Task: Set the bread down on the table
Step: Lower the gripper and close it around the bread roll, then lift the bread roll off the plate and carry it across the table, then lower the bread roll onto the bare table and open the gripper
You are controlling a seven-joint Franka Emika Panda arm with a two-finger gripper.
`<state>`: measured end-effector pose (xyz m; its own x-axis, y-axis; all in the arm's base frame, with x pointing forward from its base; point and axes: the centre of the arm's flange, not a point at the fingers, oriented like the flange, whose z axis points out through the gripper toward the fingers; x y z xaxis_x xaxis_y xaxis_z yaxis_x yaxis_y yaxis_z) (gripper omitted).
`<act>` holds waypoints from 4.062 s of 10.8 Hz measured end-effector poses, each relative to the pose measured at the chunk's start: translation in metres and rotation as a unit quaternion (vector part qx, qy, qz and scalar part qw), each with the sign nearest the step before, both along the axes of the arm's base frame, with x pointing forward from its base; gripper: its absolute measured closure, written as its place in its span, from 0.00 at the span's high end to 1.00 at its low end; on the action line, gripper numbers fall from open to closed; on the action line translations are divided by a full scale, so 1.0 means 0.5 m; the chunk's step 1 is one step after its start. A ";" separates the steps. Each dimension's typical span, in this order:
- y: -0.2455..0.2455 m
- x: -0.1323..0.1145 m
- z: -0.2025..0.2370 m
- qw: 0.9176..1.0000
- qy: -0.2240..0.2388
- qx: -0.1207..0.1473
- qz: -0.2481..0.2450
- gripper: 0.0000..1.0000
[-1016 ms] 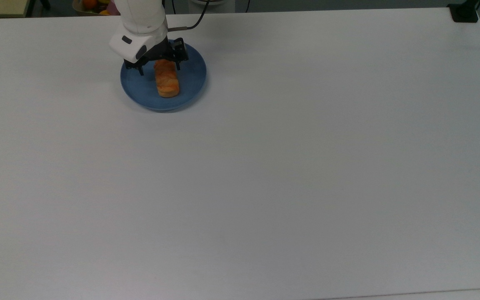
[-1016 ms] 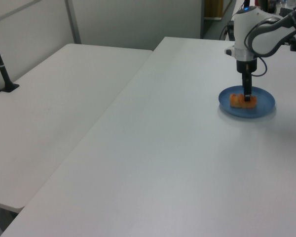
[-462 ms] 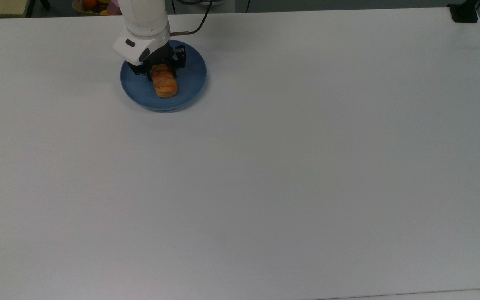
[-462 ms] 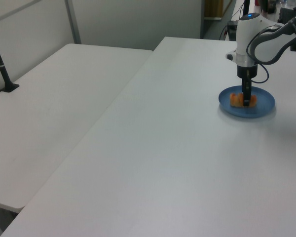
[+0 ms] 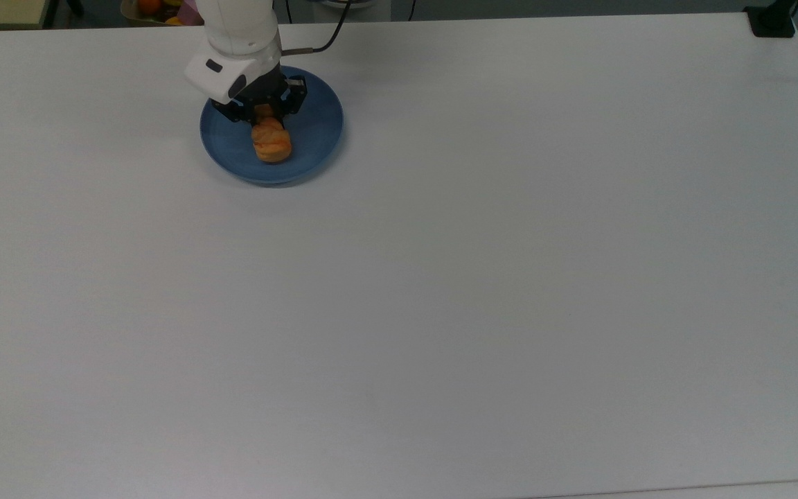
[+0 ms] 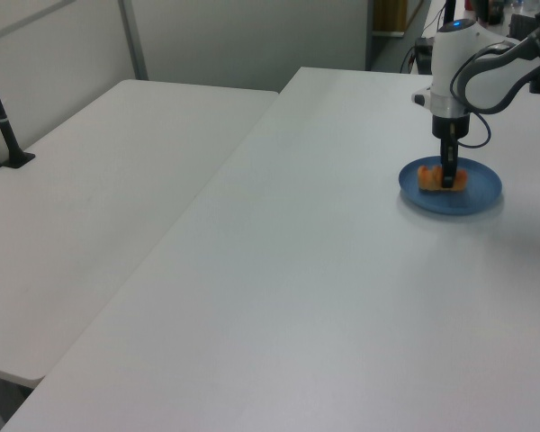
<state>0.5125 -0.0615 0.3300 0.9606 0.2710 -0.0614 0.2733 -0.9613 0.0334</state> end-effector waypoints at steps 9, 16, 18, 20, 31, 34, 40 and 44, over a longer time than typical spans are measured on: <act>0.150 -0.014 0.382 0.999 0.014 0.028 0.021 0.39; 0.574 -0.143 0.435 0.998 0.034 0.036 0.049 0.39; 0.687 -0.197 0.419 0.998 0.035 0.035 0.045 0.39; 0.775 -0.220 0.375 0.998 0.017 0.045 0.028 0.39; 0.937 -0.207 0.030 0.997 0.015 0.077 0.023 0.40; 0.953 -0.207 -0.032 0.997 0.012 0.068 0.026 0.40; 0.956 -0.200 -0.044 0.997 0.012 0.069 0.020 0.78; 0.950 -0.171 0.018 0.998 0.018 0.054 0.004 1.00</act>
<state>0.4270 0.4137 0.3392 0.9564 0.2846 -0.0651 0.2793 -0.9569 -0.0799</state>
